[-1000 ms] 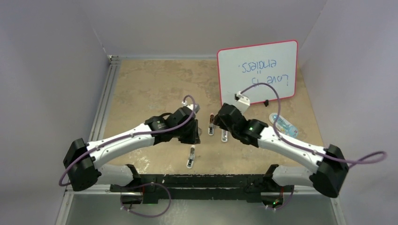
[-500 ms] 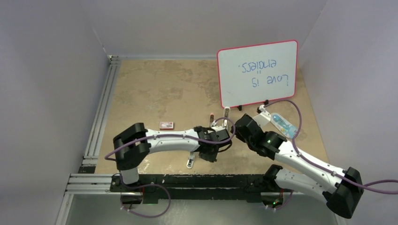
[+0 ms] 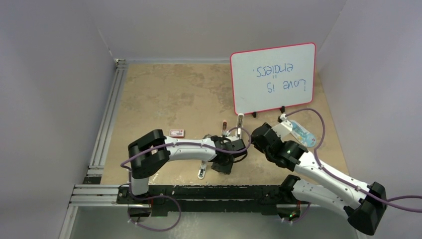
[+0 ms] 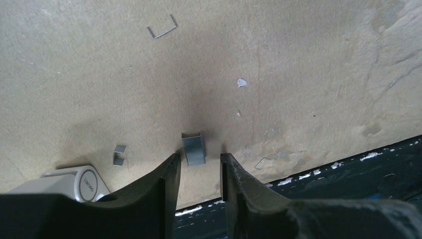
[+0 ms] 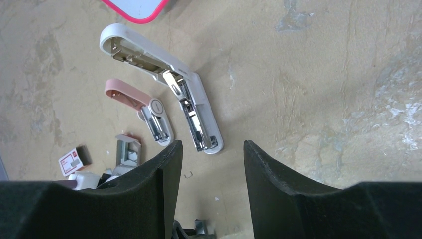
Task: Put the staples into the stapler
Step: Place the staple at the center of the board, then pick up the staple from the center of the board.
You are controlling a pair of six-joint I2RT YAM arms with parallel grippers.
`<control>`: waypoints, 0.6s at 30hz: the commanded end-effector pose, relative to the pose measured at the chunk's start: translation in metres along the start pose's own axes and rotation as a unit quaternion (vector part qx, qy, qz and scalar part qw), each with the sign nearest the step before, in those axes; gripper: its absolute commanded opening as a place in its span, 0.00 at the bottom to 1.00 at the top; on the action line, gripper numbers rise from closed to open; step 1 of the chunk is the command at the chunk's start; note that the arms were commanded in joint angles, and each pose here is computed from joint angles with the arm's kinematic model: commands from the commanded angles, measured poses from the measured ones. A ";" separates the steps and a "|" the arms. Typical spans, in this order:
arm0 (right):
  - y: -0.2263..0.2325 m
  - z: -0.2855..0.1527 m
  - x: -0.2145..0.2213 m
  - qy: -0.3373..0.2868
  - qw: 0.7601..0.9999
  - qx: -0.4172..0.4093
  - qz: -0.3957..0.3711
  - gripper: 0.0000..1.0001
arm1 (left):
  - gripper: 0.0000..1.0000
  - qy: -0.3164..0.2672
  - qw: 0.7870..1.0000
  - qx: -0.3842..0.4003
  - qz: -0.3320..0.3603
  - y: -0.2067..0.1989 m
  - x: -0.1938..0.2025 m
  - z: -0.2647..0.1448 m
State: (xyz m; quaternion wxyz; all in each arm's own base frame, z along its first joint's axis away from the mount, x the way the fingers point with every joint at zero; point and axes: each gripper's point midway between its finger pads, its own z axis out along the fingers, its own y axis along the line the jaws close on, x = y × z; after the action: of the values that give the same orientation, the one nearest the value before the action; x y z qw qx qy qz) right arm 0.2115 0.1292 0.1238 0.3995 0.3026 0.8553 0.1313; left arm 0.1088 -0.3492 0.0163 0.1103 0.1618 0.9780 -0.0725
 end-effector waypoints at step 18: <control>0.039 -0.008 0.114 0.188 0.980 -0.030 -0.063 0.55 | 0.40 -0.266 0.957 0.053 -0.106 0.099 -0.111 -0.144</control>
State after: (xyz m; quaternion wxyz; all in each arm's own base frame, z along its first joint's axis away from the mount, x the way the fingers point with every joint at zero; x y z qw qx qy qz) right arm 0.1875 0.1883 0.0830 0.2908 0.2237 0.9166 0.1587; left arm 0.1873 -0.3043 0.1502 0.2735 0.0661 0.9363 -0.2101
